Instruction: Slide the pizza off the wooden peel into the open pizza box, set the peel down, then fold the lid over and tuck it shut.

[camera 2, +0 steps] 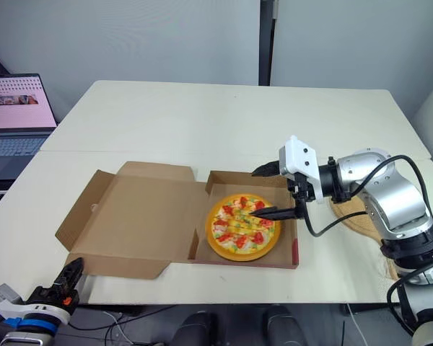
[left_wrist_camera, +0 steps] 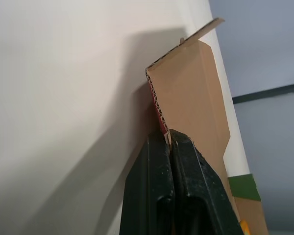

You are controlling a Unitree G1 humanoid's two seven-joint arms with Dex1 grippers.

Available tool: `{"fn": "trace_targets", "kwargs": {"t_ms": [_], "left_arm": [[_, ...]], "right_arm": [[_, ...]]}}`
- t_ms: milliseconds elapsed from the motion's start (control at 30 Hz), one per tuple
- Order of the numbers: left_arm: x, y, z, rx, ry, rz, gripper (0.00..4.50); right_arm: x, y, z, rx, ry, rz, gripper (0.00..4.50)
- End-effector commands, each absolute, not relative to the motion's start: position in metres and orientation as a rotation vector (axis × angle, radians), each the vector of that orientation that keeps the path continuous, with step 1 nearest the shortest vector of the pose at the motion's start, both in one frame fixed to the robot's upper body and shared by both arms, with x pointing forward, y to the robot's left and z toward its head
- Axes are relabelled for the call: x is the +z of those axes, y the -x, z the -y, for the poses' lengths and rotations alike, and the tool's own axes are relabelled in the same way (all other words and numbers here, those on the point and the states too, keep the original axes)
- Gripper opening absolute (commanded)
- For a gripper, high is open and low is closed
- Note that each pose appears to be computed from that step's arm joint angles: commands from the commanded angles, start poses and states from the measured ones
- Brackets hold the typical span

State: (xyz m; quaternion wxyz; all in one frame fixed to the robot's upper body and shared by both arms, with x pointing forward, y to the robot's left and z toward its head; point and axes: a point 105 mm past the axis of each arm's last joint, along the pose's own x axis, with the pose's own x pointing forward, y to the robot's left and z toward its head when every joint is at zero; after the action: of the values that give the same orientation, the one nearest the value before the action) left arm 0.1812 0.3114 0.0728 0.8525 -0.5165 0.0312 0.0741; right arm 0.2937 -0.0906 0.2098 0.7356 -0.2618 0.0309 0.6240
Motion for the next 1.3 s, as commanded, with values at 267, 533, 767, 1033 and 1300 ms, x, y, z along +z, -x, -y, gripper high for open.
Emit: {"fn": "trace_targets", "kwargs": {"t_ms": [267, 533, 767, 1033, 1300], "left_arm": [[0.185, -0.209, -0.267, -0.288, 0.717, 0.063, 0.0], [0.228, -0.218, -0.224, -0.558, 0.49, 0.06, 0.0], [0.252, -0.226, -0.214, -0.652, 0.395, 0.101, 0.0], [0.249, -0.244, -0.226, -0.6, 0.233, 0.107, 0.0], [0.25, -0.26, -0.221, -0.661, 0.022, 0.103, 0.0]], "right_arm": [[0.205, -0.371, 0.129, 0.937, 0.704, -0.09, 3.21], [0.18, -0.414, 0.154, 0.805, 0.846, -0.179, 0.26], [0.16, -0.428, 0.166, 0.821, 0.934, -0.262, 0.03], [0.141, -0.407, 0.168, 1.064, 0.992, -0.353, 0.03], [0.139, -0.367, 0.157, 1.286, 0.905, -0.362, 0.03]]}}
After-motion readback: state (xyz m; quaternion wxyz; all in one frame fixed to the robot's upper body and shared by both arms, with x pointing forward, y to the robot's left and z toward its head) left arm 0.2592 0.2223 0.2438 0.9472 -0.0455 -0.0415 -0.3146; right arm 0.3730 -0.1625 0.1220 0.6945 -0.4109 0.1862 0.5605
